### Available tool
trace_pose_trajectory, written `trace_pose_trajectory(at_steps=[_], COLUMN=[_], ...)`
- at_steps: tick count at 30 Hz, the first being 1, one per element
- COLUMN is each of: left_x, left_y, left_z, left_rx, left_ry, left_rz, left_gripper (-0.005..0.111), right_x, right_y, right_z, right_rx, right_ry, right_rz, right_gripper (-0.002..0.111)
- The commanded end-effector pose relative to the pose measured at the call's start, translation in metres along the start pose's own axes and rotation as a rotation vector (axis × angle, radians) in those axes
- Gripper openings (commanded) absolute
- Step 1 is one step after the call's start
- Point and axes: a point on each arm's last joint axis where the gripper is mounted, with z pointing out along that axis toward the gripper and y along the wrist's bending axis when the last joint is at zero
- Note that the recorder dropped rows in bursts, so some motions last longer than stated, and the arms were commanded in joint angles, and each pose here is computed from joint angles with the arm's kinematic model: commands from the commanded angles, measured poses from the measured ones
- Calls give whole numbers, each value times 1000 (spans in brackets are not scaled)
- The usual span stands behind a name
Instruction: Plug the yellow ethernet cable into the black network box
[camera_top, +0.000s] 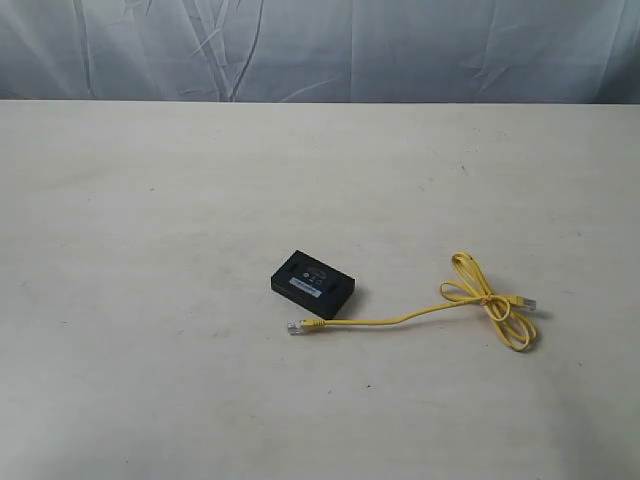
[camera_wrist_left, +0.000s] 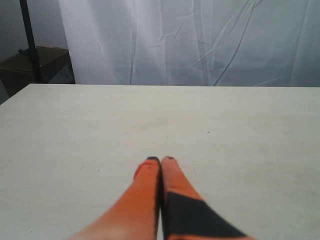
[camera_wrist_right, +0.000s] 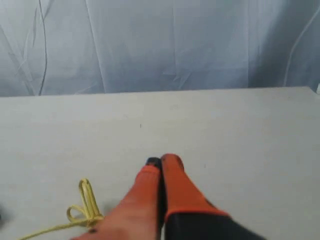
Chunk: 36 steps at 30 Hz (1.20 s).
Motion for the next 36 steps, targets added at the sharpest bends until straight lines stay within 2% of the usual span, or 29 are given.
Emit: trace_pose_trajectory(at_steps=[1,14,36], left_x=[2,2,2], left_y=[-1,0,0], left_z=[0,0,0], left_rx=[12,5,3], left_ry=[2,2,2], left_rz=[-5,22,32], left_gripper=[0,0,0], right_x=[-15,-47,-50], right_y=[-1,-1,-2], right_z=[-2,-14,-16], right_rx=[9,19,20], right_ry=[-177,-557,-594], right_rz=[0,0,6], right_gripper=[-1,-1,-1])
